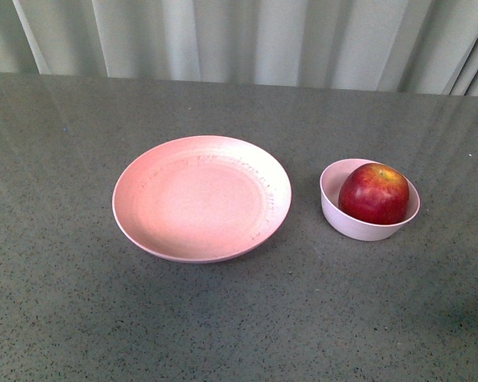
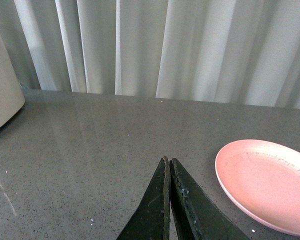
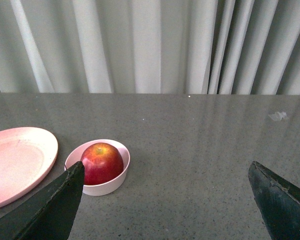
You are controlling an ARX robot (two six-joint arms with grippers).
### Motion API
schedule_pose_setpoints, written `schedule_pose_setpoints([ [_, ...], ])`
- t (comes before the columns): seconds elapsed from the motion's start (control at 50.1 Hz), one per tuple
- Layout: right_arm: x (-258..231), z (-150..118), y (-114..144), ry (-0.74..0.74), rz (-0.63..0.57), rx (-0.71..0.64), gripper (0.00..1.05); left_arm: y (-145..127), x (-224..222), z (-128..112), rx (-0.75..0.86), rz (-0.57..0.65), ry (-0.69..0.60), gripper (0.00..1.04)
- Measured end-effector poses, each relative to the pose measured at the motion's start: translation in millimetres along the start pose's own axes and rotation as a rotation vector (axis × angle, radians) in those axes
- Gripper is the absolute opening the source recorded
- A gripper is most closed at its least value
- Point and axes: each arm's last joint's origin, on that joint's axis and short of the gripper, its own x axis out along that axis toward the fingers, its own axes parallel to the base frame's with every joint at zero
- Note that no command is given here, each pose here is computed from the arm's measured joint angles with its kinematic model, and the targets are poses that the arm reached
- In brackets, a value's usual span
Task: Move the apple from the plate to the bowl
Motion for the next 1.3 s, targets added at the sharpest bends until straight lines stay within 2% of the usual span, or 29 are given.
schedule_pose_setpoints([
  [0.16, 0, 0, 0, 0.0, 0.0, 0.0, 0.96, 0, -10, -5, 0.0, 0.001, 0.033, 0.02],
  [0.579, 0, 0, 0, 0.0, 0.0, 0.0, 0.96, 0, -12, -4, -0.001, 0.001, 0.017, 0.02],
  [0.679, 0, 0, 0, 0.0, 0.0, 0.0, 0.96, 0, -12, -4, 0.0, 0.001, 0.017, 0.2],
  [0.879, 0, 0, 0, 0.0, 0.0, 0.0, 0.96, 0, -12, -4, 0.0, 0.001, 0.016, 0.64],
  [1.059, 0, 0, 0, 0.0, 0.0, 0.0, 0.96, 0, -12, -4, 0.0, 0.001, 0.016, 0.96],
  [1.298, 0, 0, 0, 0.0, 0.0, 0.0, 0.96, 0, -12, -4, 0.002, 0.001, 0.016, 0.96],
])
